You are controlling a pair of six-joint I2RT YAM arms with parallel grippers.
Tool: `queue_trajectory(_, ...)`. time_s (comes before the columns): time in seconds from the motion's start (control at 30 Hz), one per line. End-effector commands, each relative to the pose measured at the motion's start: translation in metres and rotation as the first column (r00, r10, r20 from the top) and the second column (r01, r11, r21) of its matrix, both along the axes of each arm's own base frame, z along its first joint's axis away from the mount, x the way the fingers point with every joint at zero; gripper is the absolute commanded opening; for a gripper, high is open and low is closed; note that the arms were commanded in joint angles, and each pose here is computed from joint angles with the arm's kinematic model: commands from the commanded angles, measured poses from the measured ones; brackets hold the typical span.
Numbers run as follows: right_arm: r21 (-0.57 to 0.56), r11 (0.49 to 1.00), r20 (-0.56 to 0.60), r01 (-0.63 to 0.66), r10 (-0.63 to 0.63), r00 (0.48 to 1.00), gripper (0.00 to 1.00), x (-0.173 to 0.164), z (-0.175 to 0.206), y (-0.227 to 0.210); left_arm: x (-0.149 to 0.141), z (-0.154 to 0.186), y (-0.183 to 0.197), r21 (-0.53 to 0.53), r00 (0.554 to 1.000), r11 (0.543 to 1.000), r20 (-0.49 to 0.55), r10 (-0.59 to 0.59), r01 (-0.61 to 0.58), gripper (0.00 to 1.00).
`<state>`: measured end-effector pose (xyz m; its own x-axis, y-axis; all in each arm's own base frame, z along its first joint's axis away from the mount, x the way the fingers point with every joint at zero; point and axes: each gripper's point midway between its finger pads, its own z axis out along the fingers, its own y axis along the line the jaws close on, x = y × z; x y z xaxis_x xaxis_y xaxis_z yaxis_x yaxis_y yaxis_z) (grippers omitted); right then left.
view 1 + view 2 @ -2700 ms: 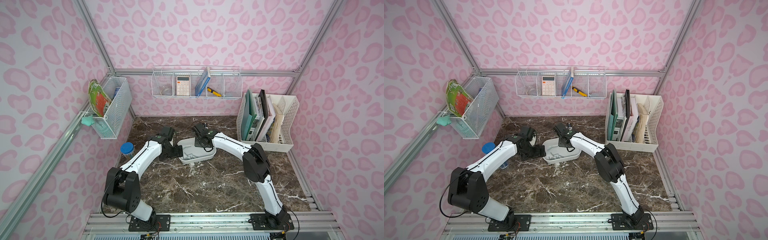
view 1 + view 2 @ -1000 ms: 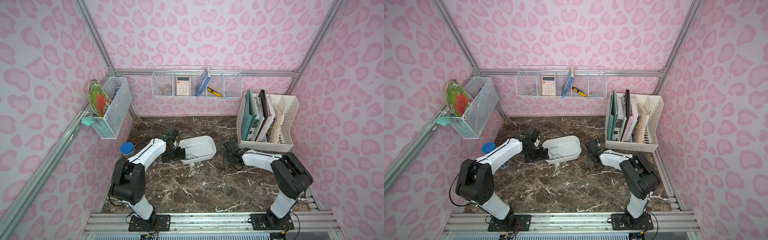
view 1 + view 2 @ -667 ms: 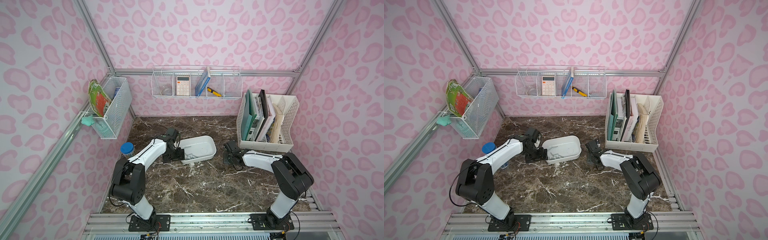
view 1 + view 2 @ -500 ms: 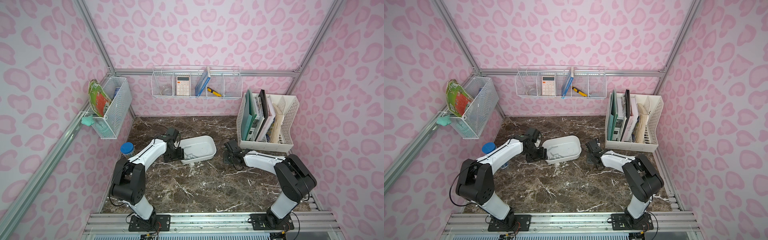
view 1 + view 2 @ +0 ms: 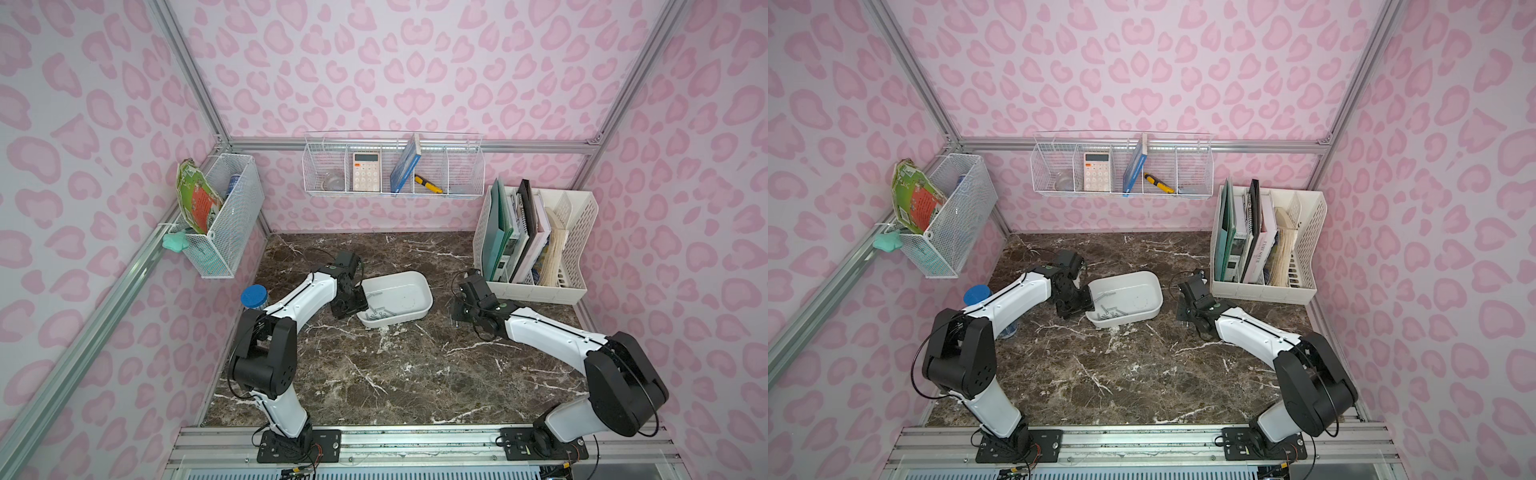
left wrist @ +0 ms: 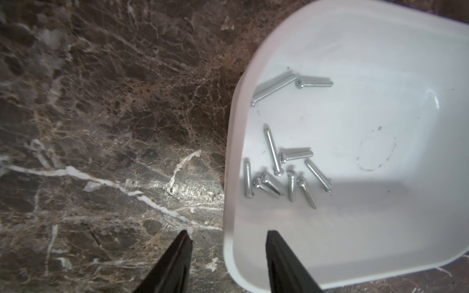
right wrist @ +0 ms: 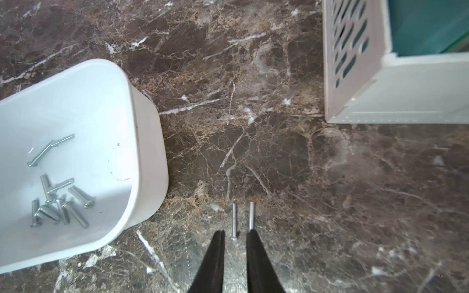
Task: Take out the screws from the storage box
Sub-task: Pick up the storage box at the center of the board.
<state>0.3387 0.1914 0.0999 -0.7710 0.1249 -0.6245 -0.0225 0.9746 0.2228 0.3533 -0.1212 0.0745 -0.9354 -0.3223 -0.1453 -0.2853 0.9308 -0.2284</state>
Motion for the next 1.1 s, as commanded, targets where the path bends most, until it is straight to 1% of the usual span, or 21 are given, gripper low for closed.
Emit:
queue_trajectory(0.0, -0.009, 1.0, 0.051, 0.025, -0.024, 0.998, 0.21, 0.001, 0.012, -0.009, 0.0, -0.007, 0.002, 0.009, 0.998, 0.999, -0.03, 0.052, -0.051, 0.51)
queue_trajectory(0.03, -0.009, 1.0, 0.058, 0.023, -0.022, 0.998, 0.21, 0.0, 0.014, -0.01, -0.002, -0.011, 0.002, 0.01, 0.998, 0.998, -0.041, 0.056, -0.055, 0.46)
queue_trajectory(0.1, -0.007, 1.0, 0.067, 0.023, -0.022, 0.998, 0.22, -0.003, 0.017, -0.012, -0.003, -0.014, 0.001, 0.003, 0.997, 0.998, -0.054, 0.062, -0.062, 0.4)
queue_trajectory(0.2, -0.02, 0.997, 0.078, 0.081, -0.079, 0.994, 0.22, -0.005, 0.02, -0.024, -0.006, -0.018, 0.0, 0.014, 0.996, 0.999, -0.069, 0.049, -0.048, 0.27)
queue_trajectory(0.33, -0.027, 0.994, 0.127, 0.11, -0.106, 0.986, 0.25, -0.005, 0.028, -0.036, -0.009, -0.016, 0.007, 0.05, 0.996, 0.998, -0.078, 0.052, -0.048, 0.09)
queue_trajectory(0.4, -0.009, 0.994, 0.142, 0.112, -0.109, 0.984, 0.26, -0.004, 0.031, -0.04, -0.011, -0.015, 0.008, 0.061, 0.994, 0.997, -0.093, 0.056, -0.051, 0.0)
queue_trajectory(0.5, 0.024, 0.994, 0.146, 0.104, -0.107, 0.984, 0.27, -0.002, 0.033, -0.044, -0.014, -0.01, 0.012, 0.085, 0.99, 0.994, -0.121, 0.073, -0.063, 0.0)
queue_trajectory(0.6, 0.074, 0.996, 0.16, 0.045, -0.057, 0.986, 0.3, -0.001, 0.038, -0.04, -0.02, 0.004, 0.015, 0.107, 0.986, 0.993, -0.148, 0.072, -0.056, 0.0)
queue_trajectory(0.67, 0.094, 0.995, 0.187, 0.037, -0.054, 0.981, 0.41, 0.0, 0.043, -0.041, -0.025, 0.017, 0.021, 0.134, 0.985, 0.99, -0.16, 0.069, -0.047, 0.0)
queue_trajectory(0.7, 0.102, 0.994, 0.204, 0.026, -0.047, 0.978, 0.51, 0.0, 0.047, -0.04, -0.031, 0.025, 0.026, 0.16, 0.981, 0.986, -0.174, 0.081, -0.053, 0.0)
queue_trajectory(0.77, 0.103, 0.994, 0.236, 0.031, -0.055, 0.97, 0.65, 0.002, 0.051, -0.043, -0.041, 0.043, 0.039, 0.23, 0.973, 0.971, -0.204, 0.106, -0.058, 0.0)
queue_trajectory(0.8, 0.101, 0.993, 0.241, 0.055, -0.078, 0.967, 0.76, 0.003, 0.052, -0.046, -0.046, 0.051, 0.044, 0.257, 0.97, 0.965, -0.219, 0.106, -0.048, 0.0)
queue_trajectory(0.83, 0.098, 0.993, 0.246, 0.066, -0.088, 0.965, 0.94, 0.004, 0.053, -0.048, -0.051, 0.058, 0.048, 0.275, 0.966, 0.961, -0.235, 0.105, -0.038, 0.0)
queue_trajectory(0.87, 0.094, 0.992, 0.25, 0.08, -0.102, 0.963, 1.0, 0.006, 0.054, -0.05, -0.055, 0.064, 0.051, 0.288, 0.964, 0.957, -0.244, 0.106, -0.032, 0.0)
queue_trajectory(0.93, 0.078, 0.991, 0.261, 0.111, -0.128, 0.957, 1.0, 0.01, 0.056, -0.055, -0.063, 0.075, 0.053, 0.287, 0.963, 0.958, -0.25, 0.099, -0.024, 0.0)
queue_trajectory(1.0, 0.067, 0.988, 0.264, 0.139, -0.152, 0.952, 1.0, 0.014, 0.056, -0.06, -0.068, 0.086, 0.056, 0.288, 0.967, 0.957, -0.232, 0.109, -0.038, 0.0)
queue_trajectory(1.07, 0.073, 0.988, 0.262, 0.135, -0.15, 0.954, 1.0, 0.018, 0.055, -0.06, -0.072, 0.092, 0.056, 0.282, 0.968, 0.958, -0.225, 0.108, -0.042, 0.0)
